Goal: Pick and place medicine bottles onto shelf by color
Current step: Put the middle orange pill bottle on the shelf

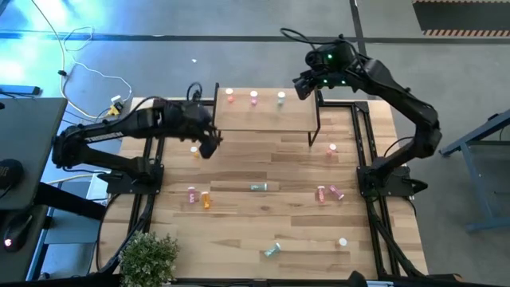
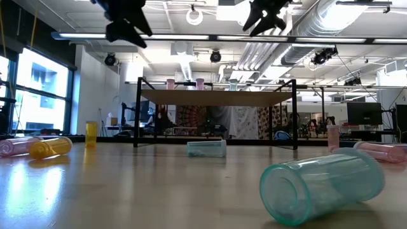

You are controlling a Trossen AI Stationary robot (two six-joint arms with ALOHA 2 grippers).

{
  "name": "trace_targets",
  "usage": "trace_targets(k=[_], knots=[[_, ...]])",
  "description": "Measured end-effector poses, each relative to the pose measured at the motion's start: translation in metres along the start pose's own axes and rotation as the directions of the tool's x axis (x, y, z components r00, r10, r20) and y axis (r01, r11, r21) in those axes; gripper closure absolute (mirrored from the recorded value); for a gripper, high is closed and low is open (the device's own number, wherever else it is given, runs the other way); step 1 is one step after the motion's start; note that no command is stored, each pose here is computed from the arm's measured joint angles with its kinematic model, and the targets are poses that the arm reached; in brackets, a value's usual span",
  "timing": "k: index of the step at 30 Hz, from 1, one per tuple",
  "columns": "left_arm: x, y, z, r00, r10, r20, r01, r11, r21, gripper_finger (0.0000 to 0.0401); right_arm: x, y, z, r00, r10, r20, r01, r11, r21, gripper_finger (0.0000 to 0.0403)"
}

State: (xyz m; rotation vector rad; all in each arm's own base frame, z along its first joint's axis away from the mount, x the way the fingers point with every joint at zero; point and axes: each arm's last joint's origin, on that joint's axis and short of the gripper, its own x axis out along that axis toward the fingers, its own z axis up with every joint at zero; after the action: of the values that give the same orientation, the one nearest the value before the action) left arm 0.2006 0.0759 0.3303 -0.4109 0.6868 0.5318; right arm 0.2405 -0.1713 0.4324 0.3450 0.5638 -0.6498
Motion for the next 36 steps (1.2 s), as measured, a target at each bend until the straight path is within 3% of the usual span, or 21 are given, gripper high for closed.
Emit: trace_targets(k=[7, 14, 20, 27, 36], knots=[[0.001, -0.025, -0.023, 0.989, -0.048, -0.141, 0.024, 0.986, -0.164, 0.0174, -0.001, 0.000, -0.001, 1.000, -0.001, -0.005, 0.001, 1.000, -0.002, 0.0226], [0.008, -0.050, -0.043, 0.962, -0.052, -0.267, -0.047, 0.935, -0.350, 0.0174, 0.000, -0.001, -0.007, 0.998, -0.012, -0.068, 0.012, 1.000, -0.001, 0.0226], [0.022, -0.076, -0.062, 0.940, -0.002, -0.342, -0.179, 0.850, -0.495, 0.0174, -0.001, -0.002, -0.011, 0.993, -0.020, -0.118, 0.019, 1.000, -0.005, 0.0226], [0.039, -0.097, -0.093, 0.864, 0.127, -0.488, -0.405, 0.751, -0.522, 0.0174, -0.001, -0.003, -0.015, 0.988, -0.026, -0.154, 0.013, 0.996, -0.084, 0.0226], [0.058, -0.121, -0.124, 0.802, 0.202, -0.562, -0.549, 0.621, -0.559, 0.0174, -0.001, -0.003, -0.015, 0.988, -0.026, -0.154, 0.008, 0.993, -0.117, 0.0226]])
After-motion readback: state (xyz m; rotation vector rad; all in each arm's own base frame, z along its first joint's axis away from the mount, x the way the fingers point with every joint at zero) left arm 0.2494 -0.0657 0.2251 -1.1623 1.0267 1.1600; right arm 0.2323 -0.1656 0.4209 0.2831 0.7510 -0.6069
